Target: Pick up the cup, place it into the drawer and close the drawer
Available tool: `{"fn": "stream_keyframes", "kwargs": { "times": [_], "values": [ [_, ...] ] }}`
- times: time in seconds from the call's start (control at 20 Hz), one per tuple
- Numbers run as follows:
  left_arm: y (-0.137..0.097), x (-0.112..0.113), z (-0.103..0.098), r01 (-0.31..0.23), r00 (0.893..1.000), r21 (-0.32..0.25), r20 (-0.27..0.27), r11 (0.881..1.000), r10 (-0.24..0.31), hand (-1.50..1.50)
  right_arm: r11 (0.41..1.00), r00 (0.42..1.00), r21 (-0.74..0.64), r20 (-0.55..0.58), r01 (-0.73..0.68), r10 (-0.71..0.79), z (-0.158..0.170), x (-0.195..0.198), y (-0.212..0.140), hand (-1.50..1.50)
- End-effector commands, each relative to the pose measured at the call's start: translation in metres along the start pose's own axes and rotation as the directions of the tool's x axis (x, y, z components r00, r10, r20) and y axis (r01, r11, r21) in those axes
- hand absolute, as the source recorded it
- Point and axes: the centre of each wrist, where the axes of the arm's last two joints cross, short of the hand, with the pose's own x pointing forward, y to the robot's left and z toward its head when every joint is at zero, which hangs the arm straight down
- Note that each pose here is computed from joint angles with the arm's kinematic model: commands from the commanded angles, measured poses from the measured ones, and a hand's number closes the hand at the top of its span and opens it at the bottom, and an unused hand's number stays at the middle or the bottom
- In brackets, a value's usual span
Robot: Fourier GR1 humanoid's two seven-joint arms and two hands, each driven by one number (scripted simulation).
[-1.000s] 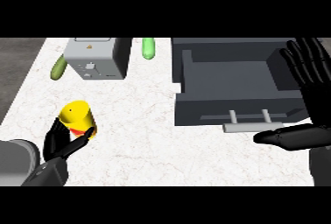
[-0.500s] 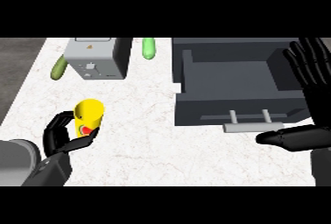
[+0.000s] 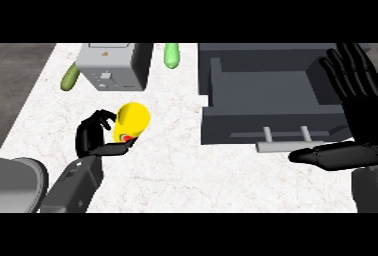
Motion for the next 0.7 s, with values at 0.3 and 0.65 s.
{"fn": "stream_keyframes", "kwargs": {
  "times": [0.3, 0.65],
  "values": [
    [-0.090, 0.050, -0.093, -0.096, 0.977, -0.286, 0.156, 0.953, 0.145, 1.50, 1.000, 1.000, -0.016, -0.020, -0.018, 0.018, 0.005, -0.003, -0.004, -1.50],
    [-0.173, 0.114, -0.136, -0.119, 0.974, -0.390, 0.130, 0.913, 0.183, 1.50, 0.999, 0.999, -0.041, -0.023, -0.033, 0.033, 0.009, -0.012, -0.001, -1.50]
  ]
}}
